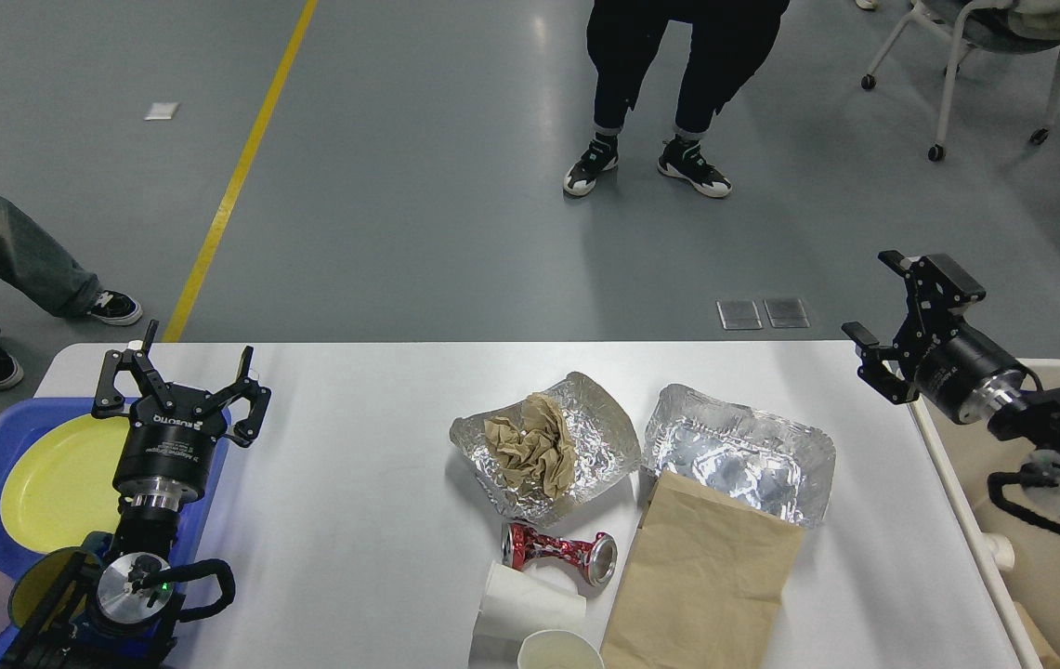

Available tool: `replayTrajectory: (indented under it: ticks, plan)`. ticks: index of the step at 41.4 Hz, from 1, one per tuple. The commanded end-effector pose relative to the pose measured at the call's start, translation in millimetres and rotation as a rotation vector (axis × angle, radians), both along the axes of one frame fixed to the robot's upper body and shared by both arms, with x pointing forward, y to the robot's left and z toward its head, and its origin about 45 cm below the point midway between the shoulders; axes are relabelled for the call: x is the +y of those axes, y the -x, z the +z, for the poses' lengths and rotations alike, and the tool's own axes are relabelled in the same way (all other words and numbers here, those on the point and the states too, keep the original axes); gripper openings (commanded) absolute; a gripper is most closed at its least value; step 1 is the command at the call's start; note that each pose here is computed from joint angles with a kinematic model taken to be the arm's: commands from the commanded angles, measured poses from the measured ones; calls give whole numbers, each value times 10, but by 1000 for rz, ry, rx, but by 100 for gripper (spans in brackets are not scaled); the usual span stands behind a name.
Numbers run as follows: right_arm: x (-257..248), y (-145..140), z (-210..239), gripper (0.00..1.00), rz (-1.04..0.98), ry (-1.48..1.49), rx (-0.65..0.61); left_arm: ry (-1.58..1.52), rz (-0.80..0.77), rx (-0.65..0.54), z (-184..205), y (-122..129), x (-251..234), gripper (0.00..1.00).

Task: Tidy desktop
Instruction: 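Raise the right gripper up and over the crumpled foil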

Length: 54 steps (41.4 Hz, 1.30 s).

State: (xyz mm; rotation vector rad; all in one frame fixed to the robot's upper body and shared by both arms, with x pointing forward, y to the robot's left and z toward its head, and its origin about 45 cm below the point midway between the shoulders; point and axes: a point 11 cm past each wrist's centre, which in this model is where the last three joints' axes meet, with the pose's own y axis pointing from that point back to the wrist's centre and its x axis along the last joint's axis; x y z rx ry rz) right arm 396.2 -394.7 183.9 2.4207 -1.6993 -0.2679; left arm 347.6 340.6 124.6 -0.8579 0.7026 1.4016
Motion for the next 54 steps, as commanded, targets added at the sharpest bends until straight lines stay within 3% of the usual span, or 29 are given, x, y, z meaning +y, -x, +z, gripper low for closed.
replayTrajectory:
  ticks: [1,13,21,29,36,44,54]
  plan:
    - [126,-142,303,100,187,129,27,0,0,0,0,0,0,97]
    - [227,-267,788,100,498,550,180,0,1,1,-1,0,1,97]
    - [860,-270,1189,100,764,635,275,0,0,0,0,0,0,97]
    - [1408,-47,1470,100,947,904,425,0,0,0,0,0,0,97]
    - [1601,430,1751,100,1045,1165,649,0,0,0,0,0,0,97]
    - [1787,830,1991,100,1069,1250,703,0,0,0,0,0,0,97]
    - [1765,887,1968,100,1034,1228,739,0,-1,1,-1,0,-2,97]
